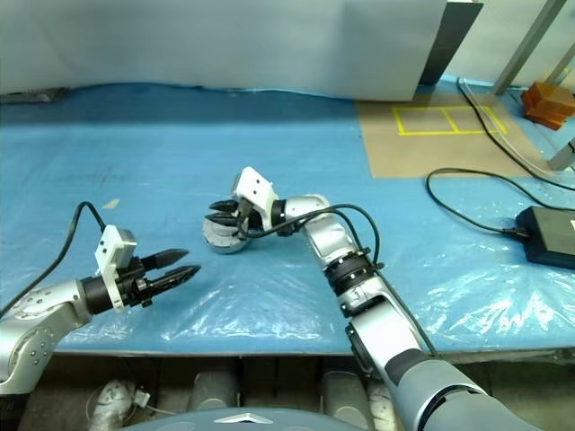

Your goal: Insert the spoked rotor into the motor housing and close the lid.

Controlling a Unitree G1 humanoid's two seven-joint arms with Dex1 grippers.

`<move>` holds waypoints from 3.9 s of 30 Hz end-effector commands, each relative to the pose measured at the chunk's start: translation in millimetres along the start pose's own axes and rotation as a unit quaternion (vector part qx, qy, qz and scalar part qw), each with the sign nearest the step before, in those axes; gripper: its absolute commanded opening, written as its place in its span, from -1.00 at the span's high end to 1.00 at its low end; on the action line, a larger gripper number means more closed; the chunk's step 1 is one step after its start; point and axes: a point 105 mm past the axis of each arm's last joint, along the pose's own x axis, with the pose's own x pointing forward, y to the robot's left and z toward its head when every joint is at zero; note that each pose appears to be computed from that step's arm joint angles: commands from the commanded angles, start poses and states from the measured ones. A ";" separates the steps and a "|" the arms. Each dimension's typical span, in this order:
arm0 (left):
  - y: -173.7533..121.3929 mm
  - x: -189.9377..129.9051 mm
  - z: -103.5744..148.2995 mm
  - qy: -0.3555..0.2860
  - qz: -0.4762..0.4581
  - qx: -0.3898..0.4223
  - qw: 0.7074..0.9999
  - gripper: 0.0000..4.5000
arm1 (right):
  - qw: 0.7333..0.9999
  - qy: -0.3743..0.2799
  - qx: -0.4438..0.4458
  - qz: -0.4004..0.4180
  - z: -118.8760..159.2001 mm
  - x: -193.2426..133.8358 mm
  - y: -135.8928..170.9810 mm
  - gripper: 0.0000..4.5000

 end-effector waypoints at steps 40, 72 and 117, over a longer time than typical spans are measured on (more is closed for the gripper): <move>-4.4 8.4 0.4 -0.015 0.002 0.008 1.000 -0.24 | 0.998 0.057 -0.005 -0.039 -35.1 7.3 -4.2 -0.30; -2.4 10.8 3.4 -0.025 0.009 0.002 1.000 -0.24 | 0.994 0.047 0.062 -0.071 -30.5 20.6 -4.1 -0.30; 18.3 31.8 16.1 -0.037 0.033 0.023 0.999 -0.24 | 0.973 0.189 0.080 -0.109 -115.0 -9.3 1.2 -0.30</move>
